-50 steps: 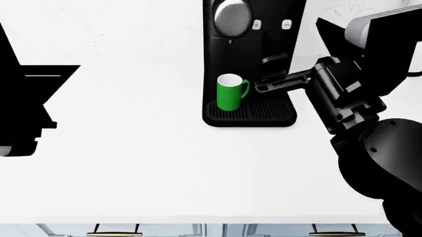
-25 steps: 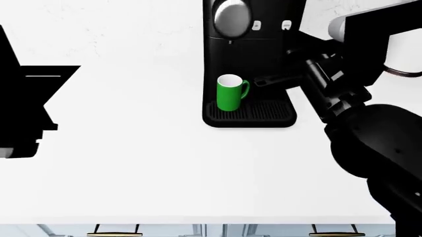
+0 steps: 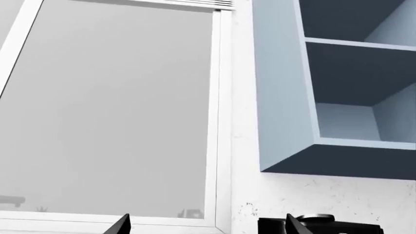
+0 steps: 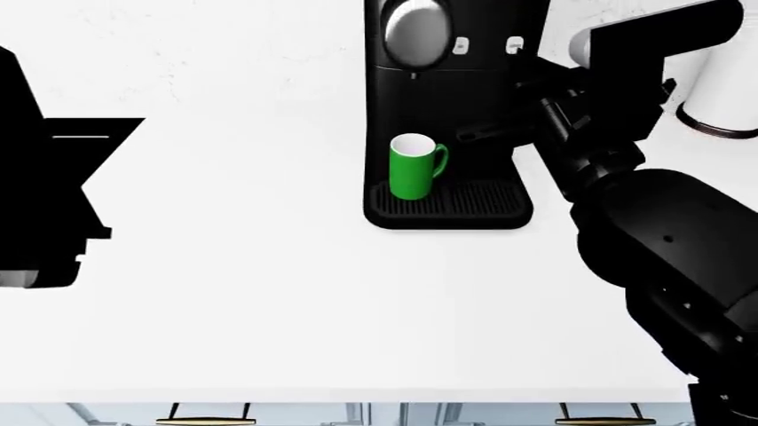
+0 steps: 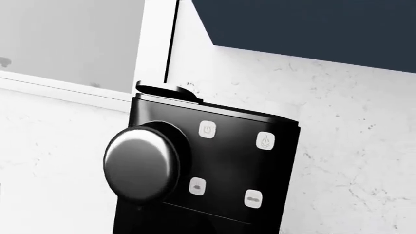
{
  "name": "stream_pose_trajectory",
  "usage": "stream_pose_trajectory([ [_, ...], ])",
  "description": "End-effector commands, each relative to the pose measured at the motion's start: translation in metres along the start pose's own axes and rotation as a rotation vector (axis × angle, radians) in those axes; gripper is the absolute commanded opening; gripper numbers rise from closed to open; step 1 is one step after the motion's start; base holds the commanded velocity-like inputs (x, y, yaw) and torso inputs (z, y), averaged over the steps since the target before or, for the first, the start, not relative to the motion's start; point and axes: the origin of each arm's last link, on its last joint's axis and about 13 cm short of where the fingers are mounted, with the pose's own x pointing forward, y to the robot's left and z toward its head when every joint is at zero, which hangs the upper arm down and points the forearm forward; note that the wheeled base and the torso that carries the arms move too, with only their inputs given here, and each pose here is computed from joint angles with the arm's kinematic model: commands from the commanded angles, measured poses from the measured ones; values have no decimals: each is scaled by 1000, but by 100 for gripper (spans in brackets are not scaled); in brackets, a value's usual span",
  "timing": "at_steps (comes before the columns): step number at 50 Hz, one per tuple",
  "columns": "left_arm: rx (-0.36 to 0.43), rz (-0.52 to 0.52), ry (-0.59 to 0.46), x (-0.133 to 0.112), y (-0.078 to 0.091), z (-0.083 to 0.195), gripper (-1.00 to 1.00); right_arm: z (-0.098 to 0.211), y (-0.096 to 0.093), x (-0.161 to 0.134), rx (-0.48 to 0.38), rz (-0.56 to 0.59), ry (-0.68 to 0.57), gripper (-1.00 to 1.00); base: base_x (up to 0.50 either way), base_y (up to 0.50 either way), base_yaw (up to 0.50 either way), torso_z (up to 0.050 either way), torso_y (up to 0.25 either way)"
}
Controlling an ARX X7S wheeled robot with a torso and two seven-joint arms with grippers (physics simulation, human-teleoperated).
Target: Pick the mug from the cabinet, place it under the coffee machine dispenser, and press the start button.
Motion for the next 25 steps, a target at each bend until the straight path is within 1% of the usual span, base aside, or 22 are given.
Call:
stream_pose_trajectory([
  [1,4,-4,0,0,0,-1,100,-7,-3,9,-16,-17,15,-100,0,0,0,0,0],
  [25,6,-8,-3,-1,0,1,100,-15,-7,28,-28,-25,39,-100,0,0,0,0,0],
])
